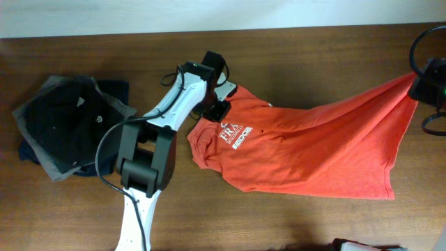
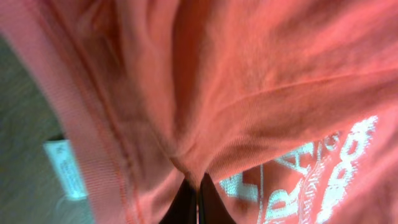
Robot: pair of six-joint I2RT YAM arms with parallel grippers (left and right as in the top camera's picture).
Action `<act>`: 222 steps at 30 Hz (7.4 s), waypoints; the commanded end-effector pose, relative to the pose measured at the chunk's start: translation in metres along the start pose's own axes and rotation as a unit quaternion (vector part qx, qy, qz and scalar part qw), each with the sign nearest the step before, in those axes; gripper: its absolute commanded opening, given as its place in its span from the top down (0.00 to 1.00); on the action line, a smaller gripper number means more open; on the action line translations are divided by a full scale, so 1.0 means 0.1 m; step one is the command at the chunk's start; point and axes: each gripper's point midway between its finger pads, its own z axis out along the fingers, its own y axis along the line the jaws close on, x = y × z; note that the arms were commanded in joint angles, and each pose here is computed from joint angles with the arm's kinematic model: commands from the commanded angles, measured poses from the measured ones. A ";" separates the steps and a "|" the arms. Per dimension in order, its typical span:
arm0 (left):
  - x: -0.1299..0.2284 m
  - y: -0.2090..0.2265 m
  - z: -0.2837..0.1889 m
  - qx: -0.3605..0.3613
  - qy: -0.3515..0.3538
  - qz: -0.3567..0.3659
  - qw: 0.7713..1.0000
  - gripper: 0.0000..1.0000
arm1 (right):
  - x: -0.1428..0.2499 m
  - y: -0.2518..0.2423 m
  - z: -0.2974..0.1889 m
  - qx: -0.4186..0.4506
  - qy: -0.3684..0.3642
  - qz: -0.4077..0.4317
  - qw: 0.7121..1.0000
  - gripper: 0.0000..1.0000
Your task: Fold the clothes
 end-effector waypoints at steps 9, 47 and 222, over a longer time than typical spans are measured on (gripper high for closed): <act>-0.25 0.14 -1.98 -0.049 -0.149 -0.015 0.988 1.00 | -0.01 -0.13 -0.06 0.032 -0.007 0.003 0.999 0.95; 2.22 -1.00 -5.81 -0.223 -0.585 0.010 0.779 0.99 | 0.34 -0.23 -1.77 0.007 -0.151 0.067 0.986 0.95; 0.18 0.93 -0.75 0.020 -0.142 0.014 0.990 1.00 | 3.07 -0.02 2.07 -0.028 0.463 0.138 0.875 0.96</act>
